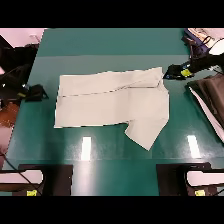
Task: Fold the shirts.
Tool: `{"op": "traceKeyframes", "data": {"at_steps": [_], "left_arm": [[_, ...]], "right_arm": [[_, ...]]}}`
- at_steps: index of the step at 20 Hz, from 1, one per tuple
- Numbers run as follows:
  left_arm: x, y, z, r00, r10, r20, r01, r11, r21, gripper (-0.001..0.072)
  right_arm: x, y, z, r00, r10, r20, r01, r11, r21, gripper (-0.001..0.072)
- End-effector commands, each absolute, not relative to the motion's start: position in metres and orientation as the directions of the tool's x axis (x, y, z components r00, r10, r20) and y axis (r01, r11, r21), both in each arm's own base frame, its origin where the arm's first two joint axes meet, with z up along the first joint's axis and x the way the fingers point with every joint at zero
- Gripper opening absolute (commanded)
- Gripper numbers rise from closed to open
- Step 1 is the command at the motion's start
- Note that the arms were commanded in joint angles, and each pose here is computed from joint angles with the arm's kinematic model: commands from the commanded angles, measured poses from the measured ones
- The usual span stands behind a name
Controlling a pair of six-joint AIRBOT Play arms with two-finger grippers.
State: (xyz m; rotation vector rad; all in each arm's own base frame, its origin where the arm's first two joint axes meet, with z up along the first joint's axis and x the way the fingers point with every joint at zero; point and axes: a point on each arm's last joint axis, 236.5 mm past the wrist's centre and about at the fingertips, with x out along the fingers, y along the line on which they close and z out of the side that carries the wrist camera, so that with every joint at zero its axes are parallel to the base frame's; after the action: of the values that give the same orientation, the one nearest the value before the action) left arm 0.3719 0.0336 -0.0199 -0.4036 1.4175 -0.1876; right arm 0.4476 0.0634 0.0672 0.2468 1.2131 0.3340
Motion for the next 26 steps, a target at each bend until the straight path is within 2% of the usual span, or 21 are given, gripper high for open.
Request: {"op": "traceKeyframes", "data": {"at_steps": [1, 6, 10, 13, 14, 15, 18, 19, 20, 23, 26], "left_arm": [[0.315, 0.013, -0.035, 0.126, -0.475, -0.871, -0.17, 0.854, -0.491, 0.0488], [0.272, -0.013, -0.073, 0.044, -0.539, -0.841, -0.244, 0.811, -0.532, 0.0486], [0.259, -0.017, -0.085, 0.017, -0.546, -0.838, -0.272, 0.804, -0.529, 0.0486], [0.266, -0.018, -0.088, 0.057, -0.545, -0.836, -0.285, 0.794, -0.537, 0.0486], [0.273, -0.02, -0.086, 0.086, -0.551, -0.83, -0.292, 0.782, -0.55, 0.0463], [0.278, -0.019, -0.086, 0.107, -0.55, -0.828, -0.292, 0.778, -0.555, 0.0353], [0.286, -0.019, -0.085, 0.14, -0.548, -0.825, -0.298, 0.771, -0.562, 0.0355], [0.289, -0.019, -0.084, 0.151, -0.55, -0.821, -0.3, 0.766, -0.568, 0.0279], [0.291, -0.02, -0.082, 0.158, -0.555, -0.817, -0.288, 0.765, -0.576, 0.004], [0.294, -0.023, -0.078, 0.174, -0.567, -0.805, -0.275, 0.757, -0.593, 0.0022], [0.296, -0.022, -0.07, 0.196, -0.557, -0.807, -0.258, 0.765, -0.59, 0.0021]], "right_arm": [[0.437, 0.071, 0.089, 0.319, 0.429, -0.845, -0.148, 0.903, 0.402, 0.0377], [0.424, 0.073, 0.099, 0.302, 0.432, -0.85, -0.163, 0.902, 0.4, 0.0377], [0.418, 0.074, 0.101, 0.285, 0.436, -0.854, -0.168, 0.899, 0.404, 0.0377], [0.413, 0.075, 0.099, 0.263, 0.44, -0.859, -0.169, 0.897, 0.408, 0.0376], [0.41, 0.075, 0.099, 0.253, 0.441, -0.861, -0.169, 0.897, 0.409, 0.0376], [0.407, 0.075, 0.098, 0.238, 0.442, -0.865, -0.17, 0.896, 0.411, 0.0376], [0.39, 0.077, 0.093, 0.171, 0.449, -0.877, -0.169, 0.89, 0.423, 0.0376], [0.384, 0.077, 0.089, 0.163, 0.449, -0.879, -0.161, 0.891, 0.425, 0.0376], [0.378, 0.075, 0.081, 0.161, 0.447, -0.88, -0.143, 0.893, 0.427, 0.0376], [0.344, 0.067, 0.05, 0.139, 0.444, -0.885, -0.06, 0.896, 0.44, 0.0376], [0.29, 0.055, 0.009, 0.064, 0.452, -0.889, 0.063, 0.888, 0.456, 0.0376]]}}
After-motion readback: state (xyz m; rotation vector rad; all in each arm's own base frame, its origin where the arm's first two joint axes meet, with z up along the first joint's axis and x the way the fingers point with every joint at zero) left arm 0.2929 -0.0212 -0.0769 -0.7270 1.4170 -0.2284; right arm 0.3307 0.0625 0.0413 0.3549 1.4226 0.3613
